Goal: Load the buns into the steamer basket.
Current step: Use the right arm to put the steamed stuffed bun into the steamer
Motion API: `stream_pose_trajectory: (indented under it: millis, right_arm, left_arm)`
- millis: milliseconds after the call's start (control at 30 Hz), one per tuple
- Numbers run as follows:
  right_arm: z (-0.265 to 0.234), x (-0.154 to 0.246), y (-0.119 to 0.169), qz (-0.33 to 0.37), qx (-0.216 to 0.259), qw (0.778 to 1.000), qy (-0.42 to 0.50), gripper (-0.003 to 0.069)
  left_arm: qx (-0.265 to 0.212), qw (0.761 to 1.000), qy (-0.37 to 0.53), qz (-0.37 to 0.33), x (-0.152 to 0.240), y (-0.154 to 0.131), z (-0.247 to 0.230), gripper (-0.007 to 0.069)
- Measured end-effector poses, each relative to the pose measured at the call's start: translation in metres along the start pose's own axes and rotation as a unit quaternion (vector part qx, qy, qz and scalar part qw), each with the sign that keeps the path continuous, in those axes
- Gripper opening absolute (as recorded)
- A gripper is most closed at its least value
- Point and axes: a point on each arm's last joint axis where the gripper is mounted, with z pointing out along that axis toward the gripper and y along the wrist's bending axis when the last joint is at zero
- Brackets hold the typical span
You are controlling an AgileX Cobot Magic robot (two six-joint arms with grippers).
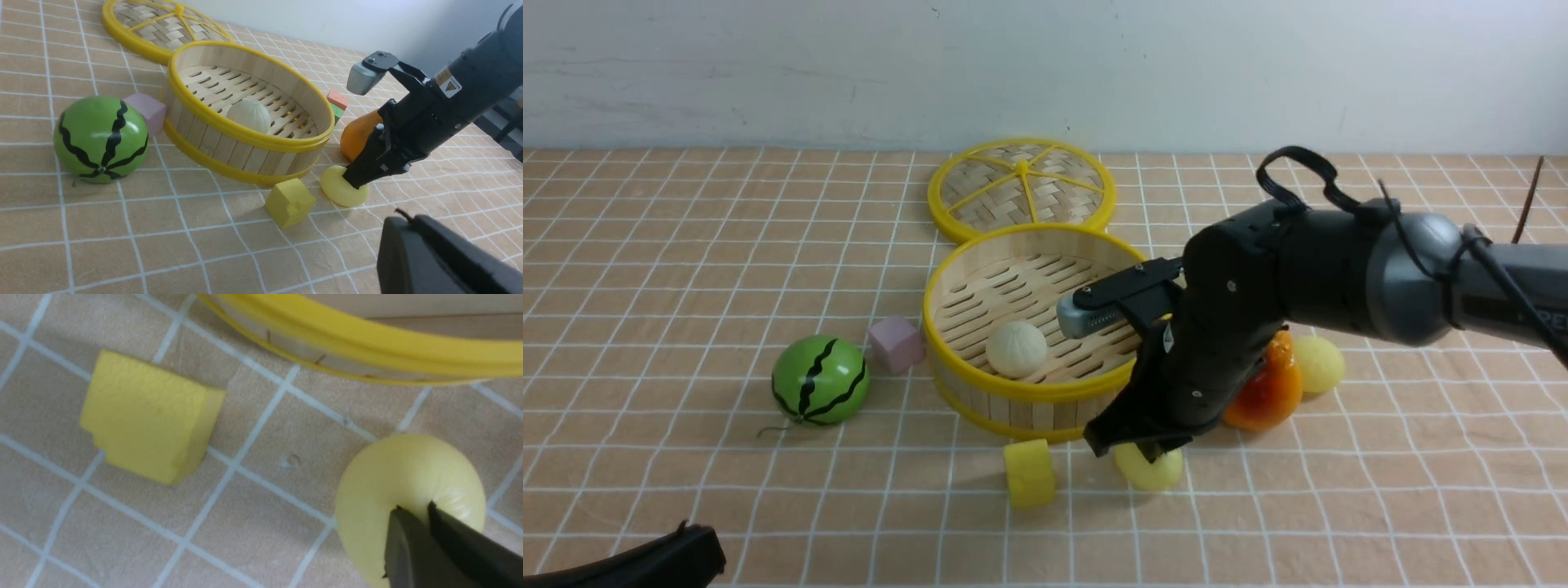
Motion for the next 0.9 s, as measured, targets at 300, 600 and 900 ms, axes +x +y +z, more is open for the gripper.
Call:
stream_pose_trajectory:
  millis: [300,600,900]
  right_arm:
    - [-0.085,-0.027,0.004,-0.010,-0.003,0.989,-0.146,0.0001]
    - [-0.011,-0.060,-0.035,0.018,0.030,0.978,-0.208,0.0023]
    - [0.020,-0.063,-0.043,0.042,0.025,0.977,-0.206,0.0253]
  left_arm:
    - [0.000,1.000,0.000,0.000,0.000,0.000,0.000,-0.0005]
    - [0.000,1.000,0.000,0.000,0.000,0.000,0.000,0.0003]
    - [0.000,1.000,0.000,0.000,0.000,0.000,0.000,0.0011]
